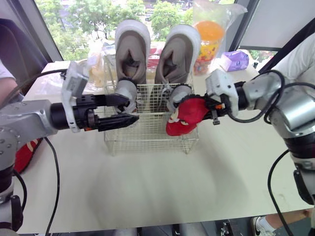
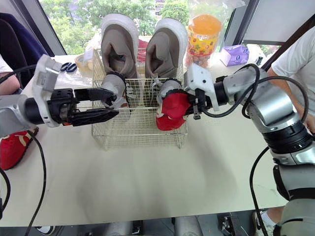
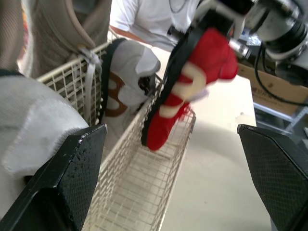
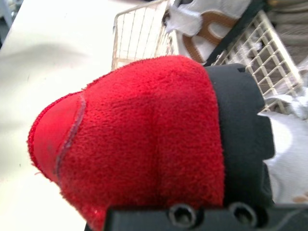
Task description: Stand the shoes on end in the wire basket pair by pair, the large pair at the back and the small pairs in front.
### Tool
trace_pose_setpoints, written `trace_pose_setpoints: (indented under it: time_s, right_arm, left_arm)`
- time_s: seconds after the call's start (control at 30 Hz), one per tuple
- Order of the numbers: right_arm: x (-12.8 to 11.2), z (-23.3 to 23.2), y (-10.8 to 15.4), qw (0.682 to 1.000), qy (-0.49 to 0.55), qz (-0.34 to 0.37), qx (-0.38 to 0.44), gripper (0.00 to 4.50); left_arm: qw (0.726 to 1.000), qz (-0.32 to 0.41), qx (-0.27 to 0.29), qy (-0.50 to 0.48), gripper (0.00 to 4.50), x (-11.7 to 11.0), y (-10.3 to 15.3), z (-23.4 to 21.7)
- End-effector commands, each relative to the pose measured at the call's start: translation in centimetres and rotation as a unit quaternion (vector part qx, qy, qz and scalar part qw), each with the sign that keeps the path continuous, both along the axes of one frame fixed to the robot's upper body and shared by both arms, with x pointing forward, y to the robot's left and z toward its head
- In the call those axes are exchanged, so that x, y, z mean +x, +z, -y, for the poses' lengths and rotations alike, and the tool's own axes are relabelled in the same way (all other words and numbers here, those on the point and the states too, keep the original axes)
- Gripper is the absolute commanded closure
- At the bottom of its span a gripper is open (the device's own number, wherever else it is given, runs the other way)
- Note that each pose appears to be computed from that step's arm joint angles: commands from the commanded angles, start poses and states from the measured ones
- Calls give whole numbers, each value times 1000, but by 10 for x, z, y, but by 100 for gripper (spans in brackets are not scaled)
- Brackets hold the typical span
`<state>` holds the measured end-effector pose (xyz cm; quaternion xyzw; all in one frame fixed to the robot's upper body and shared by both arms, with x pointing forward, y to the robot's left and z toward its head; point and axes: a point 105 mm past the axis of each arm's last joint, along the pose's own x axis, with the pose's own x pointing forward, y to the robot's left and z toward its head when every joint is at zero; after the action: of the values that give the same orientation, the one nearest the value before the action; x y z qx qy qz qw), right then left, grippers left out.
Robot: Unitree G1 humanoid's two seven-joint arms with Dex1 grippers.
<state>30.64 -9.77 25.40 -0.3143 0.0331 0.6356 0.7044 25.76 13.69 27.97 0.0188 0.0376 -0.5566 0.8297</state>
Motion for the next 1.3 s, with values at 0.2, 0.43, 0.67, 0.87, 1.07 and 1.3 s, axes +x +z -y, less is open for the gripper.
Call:
trace_pose_setpoints:
  time_s: [0.2,0.43,0.67,0.87,1.07,1.3]
  right_arm:
    - [-2,2,-7,1000,7,2,-23,76]
    - [-27,15,47,999,21,26,21,13]
    - [-39,28,89,997,33,53,41,13]
    - [-44,18,86,994,89,55,23,13]
    - [-47,12,86,991,120,54,32,13]
    - [-50,12,85,992,112,51,33,13]
  left_arm:
    - [1000,21,6,-3,0,-9,8,2]
    - [996,37,-1,81,0,-9,20,-21]
    - [960,24,11,277,0,-5,20,-91]
    - [857,-72,121,497,0,-11,-30,-214]
    - [766,-123,215,593,0,-30,-66,-301]
    - [763,-150,223,588,0,-19,-83,-335]
